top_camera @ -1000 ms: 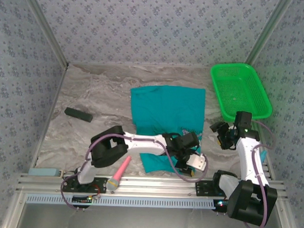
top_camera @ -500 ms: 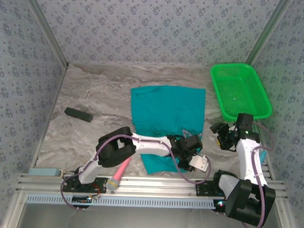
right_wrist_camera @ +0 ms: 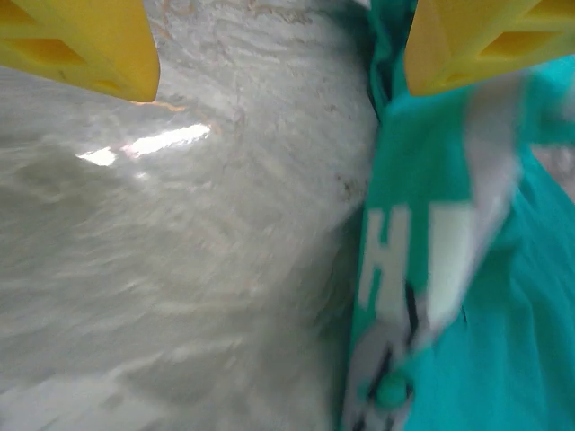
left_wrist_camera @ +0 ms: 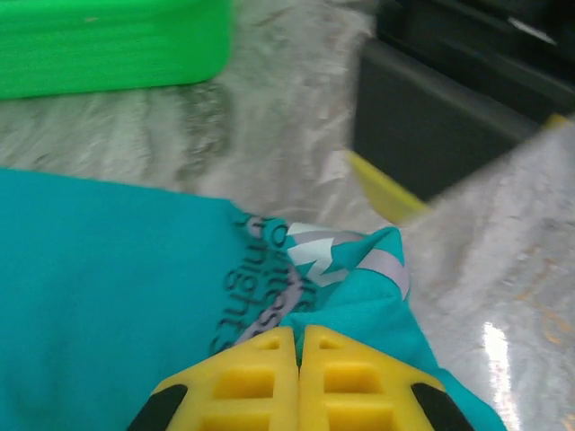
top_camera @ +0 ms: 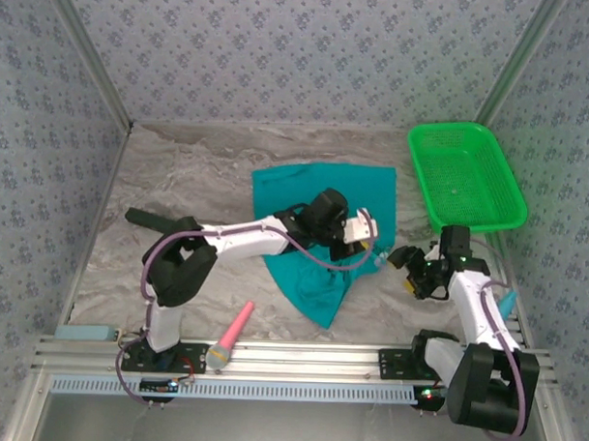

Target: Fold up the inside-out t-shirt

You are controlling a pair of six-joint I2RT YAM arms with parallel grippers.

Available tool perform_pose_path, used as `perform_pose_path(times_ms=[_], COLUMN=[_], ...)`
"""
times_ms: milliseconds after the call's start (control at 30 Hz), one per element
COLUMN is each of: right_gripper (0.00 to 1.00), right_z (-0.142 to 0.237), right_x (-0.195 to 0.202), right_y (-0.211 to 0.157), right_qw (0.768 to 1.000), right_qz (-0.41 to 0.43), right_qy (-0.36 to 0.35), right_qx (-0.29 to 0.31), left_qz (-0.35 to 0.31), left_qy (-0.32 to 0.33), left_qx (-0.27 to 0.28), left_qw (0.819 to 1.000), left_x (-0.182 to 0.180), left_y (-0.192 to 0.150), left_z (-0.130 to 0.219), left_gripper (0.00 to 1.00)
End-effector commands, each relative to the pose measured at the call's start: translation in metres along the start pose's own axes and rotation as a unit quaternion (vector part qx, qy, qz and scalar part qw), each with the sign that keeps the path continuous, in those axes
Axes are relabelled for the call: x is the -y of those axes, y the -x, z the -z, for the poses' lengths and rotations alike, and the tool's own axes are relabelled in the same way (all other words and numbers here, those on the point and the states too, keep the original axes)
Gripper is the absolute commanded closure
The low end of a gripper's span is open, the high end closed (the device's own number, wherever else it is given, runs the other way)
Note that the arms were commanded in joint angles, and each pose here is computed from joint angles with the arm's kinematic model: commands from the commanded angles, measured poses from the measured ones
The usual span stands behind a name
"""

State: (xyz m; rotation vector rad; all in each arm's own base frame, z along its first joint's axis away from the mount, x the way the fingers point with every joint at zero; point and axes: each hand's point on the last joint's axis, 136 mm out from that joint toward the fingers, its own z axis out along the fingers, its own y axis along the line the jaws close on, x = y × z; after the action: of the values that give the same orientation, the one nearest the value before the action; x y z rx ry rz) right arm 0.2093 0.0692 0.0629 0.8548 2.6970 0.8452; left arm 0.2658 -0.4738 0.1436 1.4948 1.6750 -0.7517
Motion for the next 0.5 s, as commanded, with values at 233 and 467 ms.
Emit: perform_pose_path(times_ms=[233, 467], right_gripper=[0.25, 0.23], right_z=[-0.033, -0.025], right_x=[-0.058, -0.084], right_y=[-0.085, -0.120], right_qw=[0.969, 0.950], right_qz=[0.201, 0.257], right_qy=[0.111, 0.143], right_qx=[-0.094, -0.102], left_qz=[0.066, 0.085], left_qy=[0.031, 0.042], left_qx=[0.052, 0.053], left_qw=[0.996, 0.994], left_x=[-0.040, -0.053], left_y=[0.006, -0.003], left_z=[0.016, 0.018], left_gripper=[1.00, 1.00])
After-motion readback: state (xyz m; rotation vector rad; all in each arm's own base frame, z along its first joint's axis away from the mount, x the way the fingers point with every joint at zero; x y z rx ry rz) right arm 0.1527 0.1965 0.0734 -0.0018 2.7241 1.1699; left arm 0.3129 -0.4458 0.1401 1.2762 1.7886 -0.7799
